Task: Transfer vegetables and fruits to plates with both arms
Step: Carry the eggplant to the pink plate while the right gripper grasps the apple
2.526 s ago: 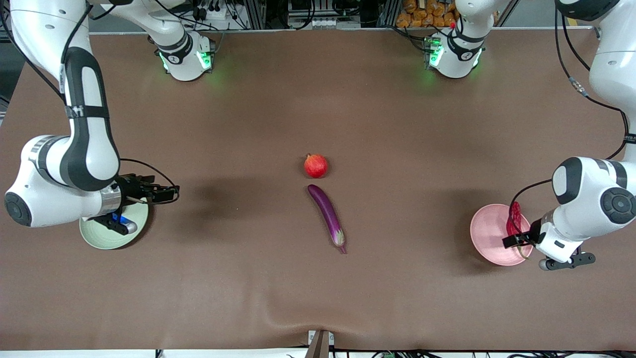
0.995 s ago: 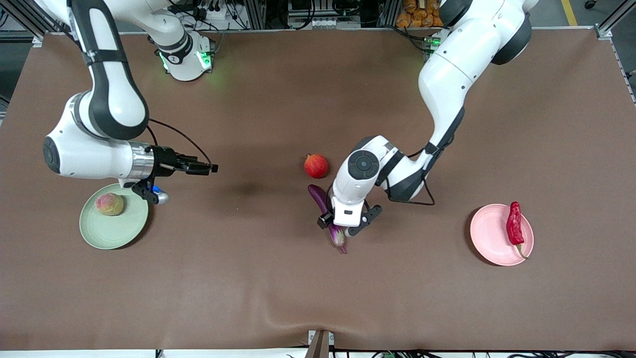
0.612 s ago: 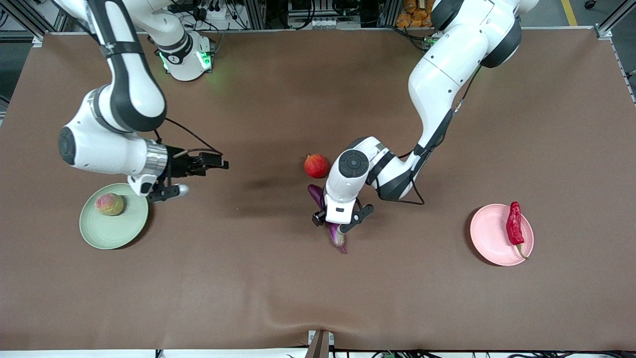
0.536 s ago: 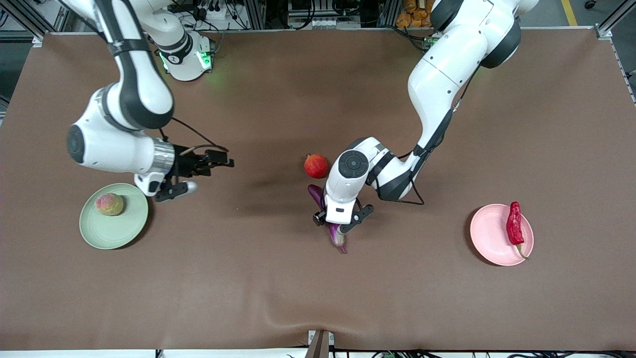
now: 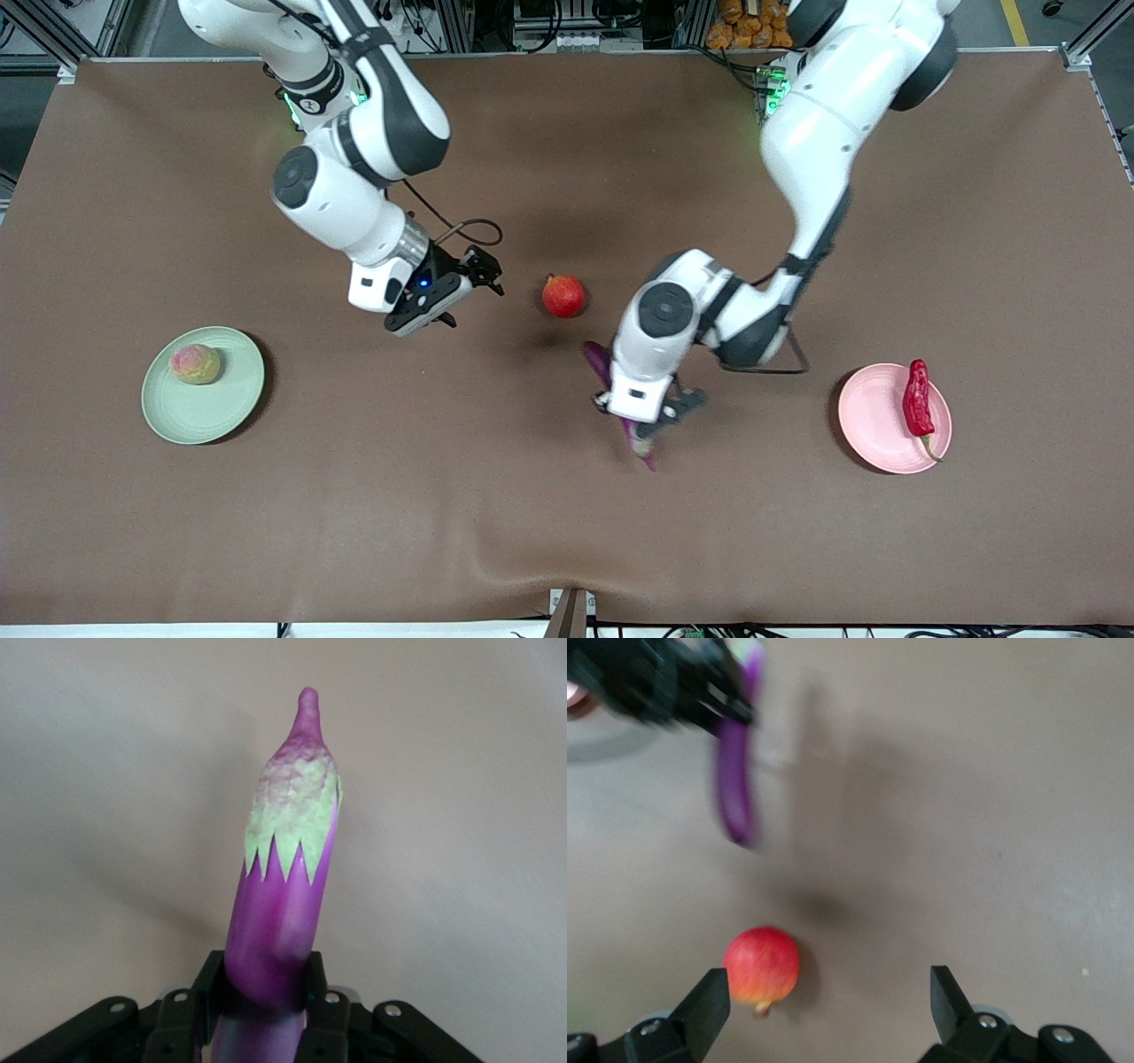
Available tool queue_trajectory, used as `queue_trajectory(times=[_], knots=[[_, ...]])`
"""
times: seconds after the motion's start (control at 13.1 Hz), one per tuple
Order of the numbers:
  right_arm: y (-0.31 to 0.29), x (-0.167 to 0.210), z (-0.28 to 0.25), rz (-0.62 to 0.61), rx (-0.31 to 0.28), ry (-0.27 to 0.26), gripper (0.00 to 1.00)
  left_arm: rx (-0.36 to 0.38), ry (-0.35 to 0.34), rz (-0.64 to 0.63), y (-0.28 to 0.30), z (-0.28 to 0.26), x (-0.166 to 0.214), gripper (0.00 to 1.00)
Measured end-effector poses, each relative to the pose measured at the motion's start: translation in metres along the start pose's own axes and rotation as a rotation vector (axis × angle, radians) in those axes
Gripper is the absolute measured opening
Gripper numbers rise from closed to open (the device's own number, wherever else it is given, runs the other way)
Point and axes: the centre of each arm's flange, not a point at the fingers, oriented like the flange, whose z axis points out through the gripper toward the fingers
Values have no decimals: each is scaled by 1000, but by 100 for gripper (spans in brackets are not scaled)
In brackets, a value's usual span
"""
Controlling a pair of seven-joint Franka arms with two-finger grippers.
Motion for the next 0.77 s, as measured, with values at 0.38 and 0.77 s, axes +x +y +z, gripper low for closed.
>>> queue_trajectory(times=[0.38,0.77], knots=[[-60,-46,83,-111,-83,23,100,147,-107,218,-158,-47,142,37],[-92,-69,147,-81,-115,8,100,162,-232,349,-315,-6,208,37]])
